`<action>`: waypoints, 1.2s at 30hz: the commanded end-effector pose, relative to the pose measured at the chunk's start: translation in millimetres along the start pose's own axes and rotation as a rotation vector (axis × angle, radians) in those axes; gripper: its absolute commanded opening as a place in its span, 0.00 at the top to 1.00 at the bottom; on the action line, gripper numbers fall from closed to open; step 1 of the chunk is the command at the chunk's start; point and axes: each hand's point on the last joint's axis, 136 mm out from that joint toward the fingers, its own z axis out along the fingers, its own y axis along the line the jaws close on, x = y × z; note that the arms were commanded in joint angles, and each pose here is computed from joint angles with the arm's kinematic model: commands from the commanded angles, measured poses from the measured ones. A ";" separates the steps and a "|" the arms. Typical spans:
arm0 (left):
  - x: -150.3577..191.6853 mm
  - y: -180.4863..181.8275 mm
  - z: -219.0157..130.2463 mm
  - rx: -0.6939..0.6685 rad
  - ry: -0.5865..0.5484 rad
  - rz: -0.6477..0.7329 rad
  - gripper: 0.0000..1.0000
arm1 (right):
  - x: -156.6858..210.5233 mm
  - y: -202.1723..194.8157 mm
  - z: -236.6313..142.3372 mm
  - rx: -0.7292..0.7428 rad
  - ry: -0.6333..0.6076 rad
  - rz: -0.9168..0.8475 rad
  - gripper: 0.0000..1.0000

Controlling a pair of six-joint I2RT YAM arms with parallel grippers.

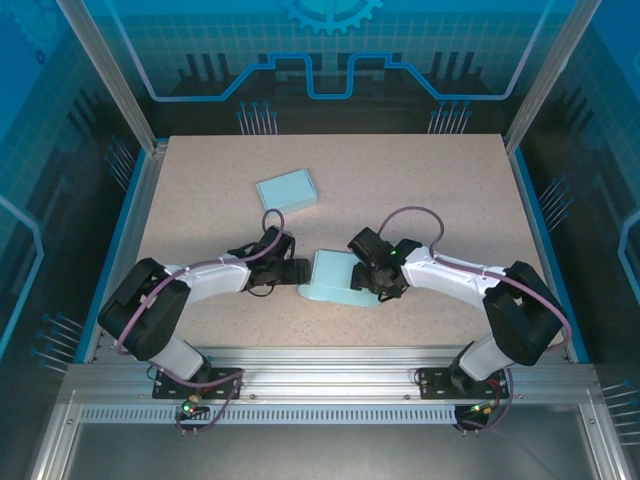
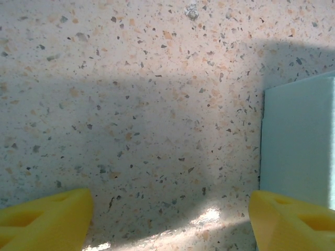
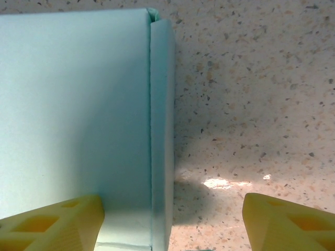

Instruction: Fold the paper box

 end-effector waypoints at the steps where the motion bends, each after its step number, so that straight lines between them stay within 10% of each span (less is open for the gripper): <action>1: 10.7 5.2 3.2 -0.015 0.025 -0.031 0.21 | 8.2 -16.0 15.7 0.078 0.050 0.006 0.29; 14: -29.6 -28.4 -49.3 0.095 -0.150 -0.001 0.19 | -6.3 0.5 -2.6 -0.001 -0.002 -0.038 0.22; 23: -21.3 -34.7 -27.3 0.116 -0.101 0.003 0.36 | -18.8 4.0 -31.9 -0.086 -0.099 -0.024 0.00; 36: -10.8 -32.9 -1.8 0.138 -0.025 -0.041 0.47 | -11.0 8.5 -16.8 -0.246 -0.056 0.053 0.00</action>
